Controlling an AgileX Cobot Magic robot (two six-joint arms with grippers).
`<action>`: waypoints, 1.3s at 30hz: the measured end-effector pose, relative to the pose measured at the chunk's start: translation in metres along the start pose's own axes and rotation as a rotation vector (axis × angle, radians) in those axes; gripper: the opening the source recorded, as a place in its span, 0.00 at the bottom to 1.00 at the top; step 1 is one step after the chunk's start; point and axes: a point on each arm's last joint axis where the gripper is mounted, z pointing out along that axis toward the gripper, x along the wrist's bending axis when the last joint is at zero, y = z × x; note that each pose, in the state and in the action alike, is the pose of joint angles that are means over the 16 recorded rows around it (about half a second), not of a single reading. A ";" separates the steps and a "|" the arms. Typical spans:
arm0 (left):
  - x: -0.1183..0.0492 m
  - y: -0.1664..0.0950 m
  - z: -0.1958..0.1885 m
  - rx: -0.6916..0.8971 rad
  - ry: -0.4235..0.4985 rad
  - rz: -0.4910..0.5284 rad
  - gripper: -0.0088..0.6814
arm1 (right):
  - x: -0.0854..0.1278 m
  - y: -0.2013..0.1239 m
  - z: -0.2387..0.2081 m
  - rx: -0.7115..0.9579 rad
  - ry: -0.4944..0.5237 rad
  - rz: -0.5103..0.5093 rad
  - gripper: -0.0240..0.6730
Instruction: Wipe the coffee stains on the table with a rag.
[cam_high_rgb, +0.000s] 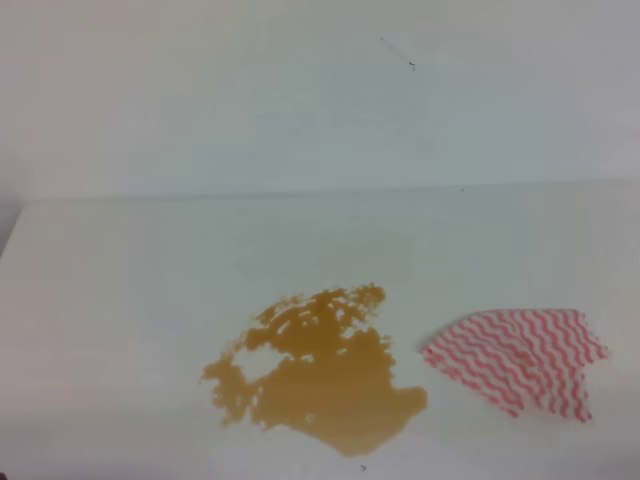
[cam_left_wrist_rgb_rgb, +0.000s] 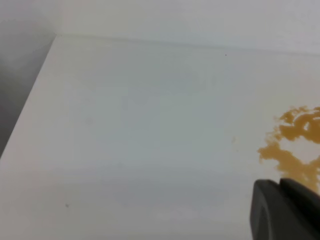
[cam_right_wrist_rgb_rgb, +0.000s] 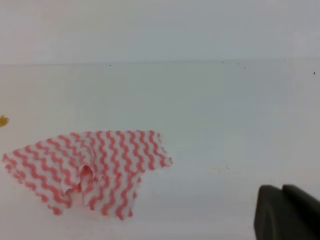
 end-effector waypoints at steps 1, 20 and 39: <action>0.000 0.000 0.000 0.000 0.000 0.000 0.01 | 0.000 0.000 0.000 0.000 0.000 0.000 0.03; 0.000 0.000 0.000 0.000 0.000 0.000 0.01 | 0.000 -0.002 0.000 -0.001 0.000 0.000 0.03; 0.000 0.000 0.000 0.000 0.000 0.000 0.01 | 0.000 0.000 0.000 0.000 0.000 0.000 0.03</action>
